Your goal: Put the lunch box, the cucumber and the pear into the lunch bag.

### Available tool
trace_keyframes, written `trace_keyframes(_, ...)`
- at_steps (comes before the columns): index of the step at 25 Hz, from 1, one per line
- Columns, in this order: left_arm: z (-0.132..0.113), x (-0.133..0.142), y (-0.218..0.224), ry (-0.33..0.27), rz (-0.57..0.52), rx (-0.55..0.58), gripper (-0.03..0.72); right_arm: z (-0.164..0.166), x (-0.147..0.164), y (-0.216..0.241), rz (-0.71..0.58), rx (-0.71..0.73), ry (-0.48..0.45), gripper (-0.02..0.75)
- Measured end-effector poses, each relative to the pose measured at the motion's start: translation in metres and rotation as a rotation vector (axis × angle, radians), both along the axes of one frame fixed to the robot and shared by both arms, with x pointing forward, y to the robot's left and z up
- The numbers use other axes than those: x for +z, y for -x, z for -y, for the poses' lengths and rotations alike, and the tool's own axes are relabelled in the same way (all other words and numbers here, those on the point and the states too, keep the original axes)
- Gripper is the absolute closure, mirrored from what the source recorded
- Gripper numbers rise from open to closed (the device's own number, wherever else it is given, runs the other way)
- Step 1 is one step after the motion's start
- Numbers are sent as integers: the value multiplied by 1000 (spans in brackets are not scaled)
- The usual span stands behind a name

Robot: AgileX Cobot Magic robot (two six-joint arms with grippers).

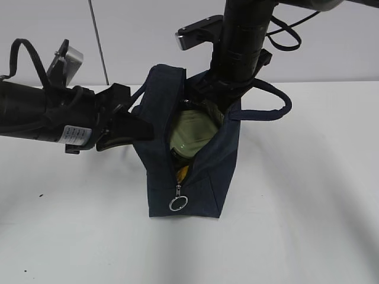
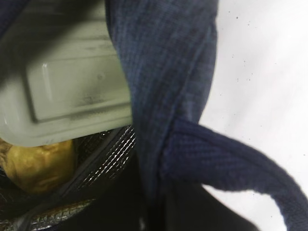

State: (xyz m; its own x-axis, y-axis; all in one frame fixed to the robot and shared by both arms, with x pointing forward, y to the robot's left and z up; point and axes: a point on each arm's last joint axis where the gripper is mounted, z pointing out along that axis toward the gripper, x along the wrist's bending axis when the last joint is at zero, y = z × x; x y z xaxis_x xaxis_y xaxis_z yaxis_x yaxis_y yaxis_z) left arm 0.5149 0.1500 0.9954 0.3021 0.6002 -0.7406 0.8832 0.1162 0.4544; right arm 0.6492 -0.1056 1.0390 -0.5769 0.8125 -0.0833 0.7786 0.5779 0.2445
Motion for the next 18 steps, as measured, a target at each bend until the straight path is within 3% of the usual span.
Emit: trace_keyframes(18, 0, 0, 0, 0, 0, 0, 707, 0, 0, 0, 0, 0, 0, 731)
